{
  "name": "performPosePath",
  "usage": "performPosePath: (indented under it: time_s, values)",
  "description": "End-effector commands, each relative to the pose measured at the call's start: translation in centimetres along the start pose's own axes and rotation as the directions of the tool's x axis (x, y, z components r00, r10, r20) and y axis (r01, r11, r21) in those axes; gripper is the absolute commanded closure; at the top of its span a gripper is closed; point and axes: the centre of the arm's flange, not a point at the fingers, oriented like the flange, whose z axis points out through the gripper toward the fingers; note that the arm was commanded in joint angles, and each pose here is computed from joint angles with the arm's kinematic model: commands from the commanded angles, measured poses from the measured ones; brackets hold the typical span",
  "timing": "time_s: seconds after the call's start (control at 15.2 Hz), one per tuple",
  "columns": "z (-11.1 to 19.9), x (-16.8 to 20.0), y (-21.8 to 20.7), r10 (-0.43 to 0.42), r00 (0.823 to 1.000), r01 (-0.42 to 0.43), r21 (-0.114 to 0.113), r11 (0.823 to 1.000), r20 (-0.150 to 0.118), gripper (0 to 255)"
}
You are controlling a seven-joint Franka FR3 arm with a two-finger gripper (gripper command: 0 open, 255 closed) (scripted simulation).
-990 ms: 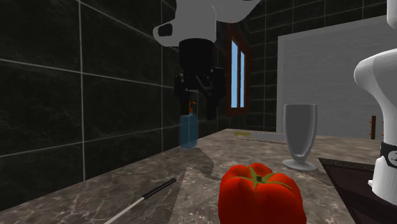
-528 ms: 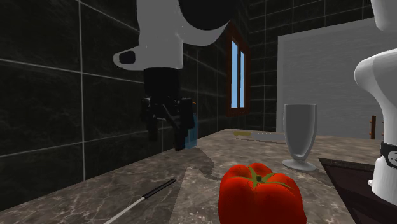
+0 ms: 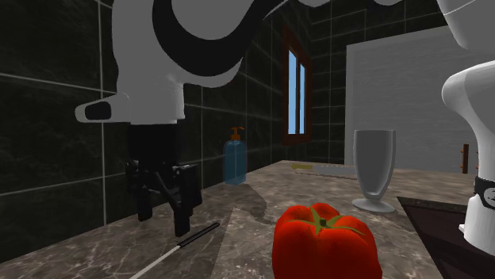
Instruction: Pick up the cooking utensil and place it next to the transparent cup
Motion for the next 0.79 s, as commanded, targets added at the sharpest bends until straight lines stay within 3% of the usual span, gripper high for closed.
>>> performPosePath:
  time_s: [0.0, 0.4, 0.73]
  values:
    - [1.4, 0.4, 0.4, -0.011, 1.000, 0.011, 0.001, 1.000, -0.001, 0]
    - [4.3, 0.4, 0.4, -0.011, 1.000, 0.011, 0.001, 1.000, -0.001, 0]
    - [4.3, 0.4, 0.4, -0.011, 1.000, 0.011, 0.001, 1.000, -0.001, 0]
